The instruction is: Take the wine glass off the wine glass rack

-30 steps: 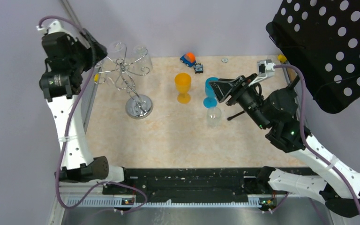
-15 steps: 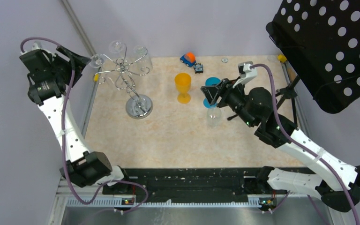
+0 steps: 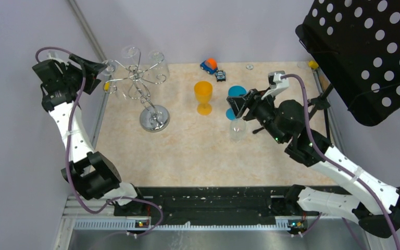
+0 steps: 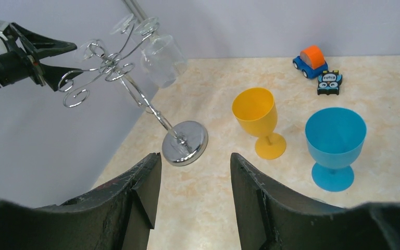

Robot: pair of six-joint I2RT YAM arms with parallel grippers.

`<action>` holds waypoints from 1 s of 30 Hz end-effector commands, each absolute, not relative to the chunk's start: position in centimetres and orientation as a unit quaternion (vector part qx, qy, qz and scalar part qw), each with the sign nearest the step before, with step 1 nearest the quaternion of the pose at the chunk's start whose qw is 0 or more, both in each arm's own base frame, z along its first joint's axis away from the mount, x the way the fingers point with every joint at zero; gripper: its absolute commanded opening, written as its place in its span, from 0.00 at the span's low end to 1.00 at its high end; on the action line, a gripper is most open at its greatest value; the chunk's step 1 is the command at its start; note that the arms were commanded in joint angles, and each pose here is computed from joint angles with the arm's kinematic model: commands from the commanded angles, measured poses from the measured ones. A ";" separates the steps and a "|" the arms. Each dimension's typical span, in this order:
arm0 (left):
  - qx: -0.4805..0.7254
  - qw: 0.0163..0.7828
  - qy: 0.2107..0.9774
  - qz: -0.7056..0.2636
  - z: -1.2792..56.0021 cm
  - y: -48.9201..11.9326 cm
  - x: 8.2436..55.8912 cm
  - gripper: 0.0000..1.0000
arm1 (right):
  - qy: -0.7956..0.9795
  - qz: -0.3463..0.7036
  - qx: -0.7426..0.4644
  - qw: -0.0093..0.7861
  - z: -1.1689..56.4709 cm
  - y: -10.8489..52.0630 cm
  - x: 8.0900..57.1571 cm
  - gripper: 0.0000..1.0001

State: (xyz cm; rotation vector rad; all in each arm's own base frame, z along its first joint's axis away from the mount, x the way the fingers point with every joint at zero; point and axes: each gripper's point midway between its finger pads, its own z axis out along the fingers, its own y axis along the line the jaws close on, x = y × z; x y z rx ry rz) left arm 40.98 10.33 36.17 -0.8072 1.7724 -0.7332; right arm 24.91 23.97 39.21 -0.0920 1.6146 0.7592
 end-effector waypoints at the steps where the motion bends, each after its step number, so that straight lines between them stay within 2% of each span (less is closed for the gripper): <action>1: -0.321 0.552 0.703 -0.314 37.8 11.3 42.4 0.73 | 0.686 0.332 -0.027 0.647 40.6 23.1 25.0 0.52; 8: -0.337 0.567 0.664 -0.353 38.2 11.5 43.4 0.55 | 0.662 0.364 -0.035 0.654 41.5 23.6 24.3 0.52; 18: -0.348 0.554 0.680 -0.332 37.3 11.3 42.4 0.32 | 0.663 0.361 -0.024 0.655 41.3 23.4 24.5 0.52; 20: -0.345 0.551 0.680 -0.338 37.4 11.0 42.1 0.23 | 0.663 0.360 -0.021 0.656 41.4 23.2 24.5 0.52; 27: -0.336 0.547 0.664 -0.384 39.3 9.7 42.0 0.13 | 0.662 0.358 -0.016 0.658 41.4 23.0 24.6 0.52; 30: -0.330 0.547 0.654 -0.405 40.3 9.2 41.9 0.04 | 0.662 0.359 -0.016 0.658 41.4 22.9 24.5 0.52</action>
